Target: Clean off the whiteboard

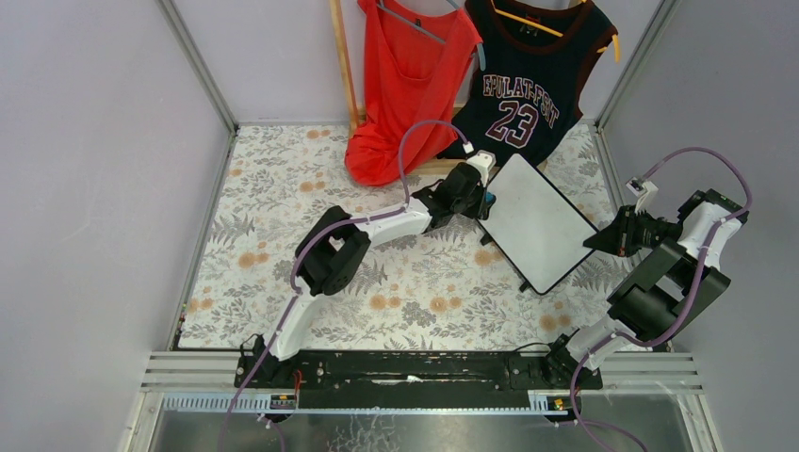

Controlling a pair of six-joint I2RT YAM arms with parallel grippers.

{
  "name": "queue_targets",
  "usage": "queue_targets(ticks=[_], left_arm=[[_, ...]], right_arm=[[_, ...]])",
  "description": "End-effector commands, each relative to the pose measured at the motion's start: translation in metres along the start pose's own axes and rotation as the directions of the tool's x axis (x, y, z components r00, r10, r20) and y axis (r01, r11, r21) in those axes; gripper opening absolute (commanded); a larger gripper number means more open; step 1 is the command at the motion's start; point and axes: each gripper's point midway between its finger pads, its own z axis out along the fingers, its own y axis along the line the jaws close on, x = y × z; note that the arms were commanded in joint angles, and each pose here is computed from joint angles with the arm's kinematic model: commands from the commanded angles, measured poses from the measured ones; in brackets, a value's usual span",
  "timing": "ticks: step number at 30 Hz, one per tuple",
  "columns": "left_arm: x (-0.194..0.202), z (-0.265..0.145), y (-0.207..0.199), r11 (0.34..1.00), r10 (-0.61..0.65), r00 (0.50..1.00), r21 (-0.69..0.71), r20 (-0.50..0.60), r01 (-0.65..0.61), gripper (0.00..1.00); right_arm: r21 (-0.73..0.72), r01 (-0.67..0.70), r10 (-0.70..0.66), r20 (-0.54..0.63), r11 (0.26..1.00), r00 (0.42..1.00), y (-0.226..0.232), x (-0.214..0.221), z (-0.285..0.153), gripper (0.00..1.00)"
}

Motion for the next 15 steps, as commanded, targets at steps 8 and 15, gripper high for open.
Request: queue_targets(ticks=[8, 15], left_arm=[[-0.056, -0.051, -0.012, 0.999, 0.027, 0.997, 0.026, 0.077, -0.029, 0.00], [-0.090, -0.104, -0.007, 0.999, 0.005, 0.999, -0.042, 0.042, -0.003, 0.00]], right_arm=[[0.022, 0.068, -0.063, -0.157, 0.997, 0.986, -0.002, 0.024, -0.006, 0.00], [0.028, 0.060, -0.055, -0.162, 0.998, 0.985, -0.004, 0.025, -0.005, 0.00]])
